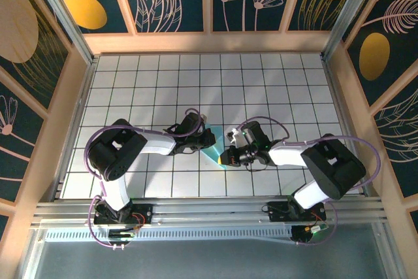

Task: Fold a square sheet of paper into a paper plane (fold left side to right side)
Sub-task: Fourth fold the wing at the center of the table.

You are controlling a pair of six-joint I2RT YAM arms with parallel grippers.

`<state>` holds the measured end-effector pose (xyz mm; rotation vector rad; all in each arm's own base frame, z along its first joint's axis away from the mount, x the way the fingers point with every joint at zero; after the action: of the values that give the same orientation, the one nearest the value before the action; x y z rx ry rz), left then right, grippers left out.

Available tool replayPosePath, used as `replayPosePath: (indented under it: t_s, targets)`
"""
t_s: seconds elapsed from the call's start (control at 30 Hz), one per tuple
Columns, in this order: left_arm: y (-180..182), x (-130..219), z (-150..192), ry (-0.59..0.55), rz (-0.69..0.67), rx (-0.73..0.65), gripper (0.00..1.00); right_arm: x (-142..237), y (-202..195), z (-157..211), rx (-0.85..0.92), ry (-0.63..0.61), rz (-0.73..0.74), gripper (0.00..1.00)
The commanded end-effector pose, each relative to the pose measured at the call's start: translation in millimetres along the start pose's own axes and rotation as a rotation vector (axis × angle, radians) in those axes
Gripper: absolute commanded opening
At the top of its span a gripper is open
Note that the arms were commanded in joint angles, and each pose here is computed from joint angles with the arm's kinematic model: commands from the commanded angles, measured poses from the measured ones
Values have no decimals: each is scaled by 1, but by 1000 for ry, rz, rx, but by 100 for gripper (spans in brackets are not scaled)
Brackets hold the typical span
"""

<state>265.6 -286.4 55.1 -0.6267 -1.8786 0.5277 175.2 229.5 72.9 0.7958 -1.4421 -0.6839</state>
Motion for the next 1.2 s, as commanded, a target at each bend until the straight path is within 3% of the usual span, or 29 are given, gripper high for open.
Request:
replayPosePath:
  t_s: [0.0, 1.17]
  targets:
    - [28, -3, 22, 69, -123, 30, 4, -5, -4, 6, -12, 17, 0, 0]
    - [29, -4, 23, 71, -129, 33, 4, -6, -19, 14, -20, 24, 83, 0]
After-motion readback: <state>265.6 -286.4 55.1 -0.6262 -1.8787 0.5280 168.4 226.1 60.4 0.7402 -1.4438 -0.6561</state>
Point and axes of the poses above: each hand's point on the last joint's axis, 136 mm out from that joint toward the fingers, its own x axis back along the fingers, its own y axis along the line the jaws close on, z = x × y, the point moved 6 cm from there along x, back along the fingers, and after that the axes turned 9 degrees about -x, right-handed, at the moved point
